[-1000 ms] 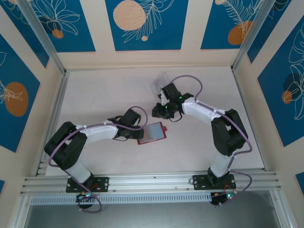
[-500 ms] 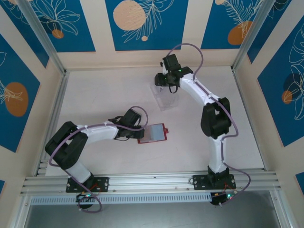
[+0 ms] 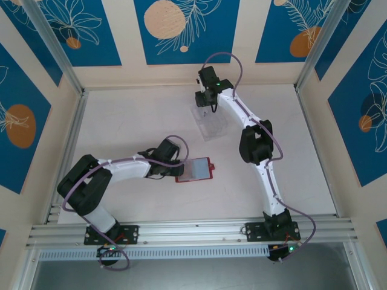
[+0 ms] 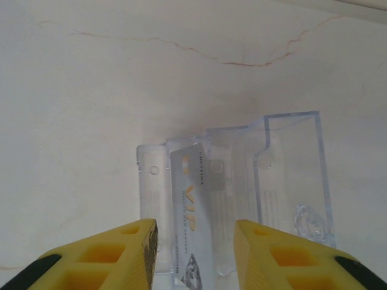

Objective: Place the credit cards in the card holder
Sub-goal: Pick up the credit card from the storage box.

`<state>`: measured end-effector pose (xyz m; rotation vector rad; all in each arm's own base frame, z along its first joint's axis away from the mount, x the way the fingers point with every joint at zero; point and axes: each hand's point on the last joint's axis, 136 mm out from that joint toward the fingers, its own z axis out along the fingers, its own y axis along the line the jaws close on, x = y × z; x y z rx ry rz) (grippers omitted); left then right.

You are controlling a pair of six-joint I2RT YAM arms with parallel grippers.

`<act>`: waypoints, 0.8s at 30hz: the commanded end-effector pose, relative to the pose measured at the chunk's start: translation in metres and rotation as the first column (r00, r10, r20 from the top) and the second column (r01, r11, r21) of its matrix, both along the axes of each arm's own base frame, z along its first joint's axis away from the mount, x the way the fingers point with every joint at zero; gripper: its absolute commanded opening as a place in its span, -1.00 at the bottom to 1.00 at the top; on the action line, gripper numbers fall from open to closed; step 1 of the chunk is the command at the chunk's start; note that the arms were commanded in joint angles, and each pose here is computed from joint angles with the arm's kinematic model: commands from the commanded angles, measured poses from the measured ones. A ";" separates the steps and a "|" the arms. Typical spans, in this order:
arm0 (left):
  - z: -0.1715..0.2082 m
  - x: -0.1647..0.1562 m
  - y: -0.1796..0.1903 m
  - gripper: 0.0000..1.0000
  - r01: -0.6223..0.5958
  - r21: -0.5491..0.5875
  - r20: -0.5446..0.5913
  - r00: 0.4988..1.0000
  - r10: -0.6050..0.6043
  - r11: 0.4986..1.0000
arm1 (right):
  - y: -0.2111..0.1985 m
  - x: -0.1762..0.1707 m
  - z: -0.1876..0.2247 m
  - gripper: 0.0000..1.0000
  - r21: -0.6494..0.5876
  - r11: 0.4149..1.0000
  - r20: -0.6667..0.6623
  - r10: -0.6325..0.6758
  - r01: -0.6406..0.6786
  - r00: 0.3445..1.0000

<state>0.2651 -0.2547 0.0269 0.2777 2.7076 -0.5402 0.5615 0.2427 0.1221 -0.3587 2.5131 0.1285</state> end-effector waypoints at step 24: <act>-0.021 -0.019 0.017 -0.49 0.010 0.088 -0.054 0.999 -0.005 0.996 | 0.000 -0.007 -0.050 -0.26 -0.036 0.998 -0.097 0.043 -0.047 0.994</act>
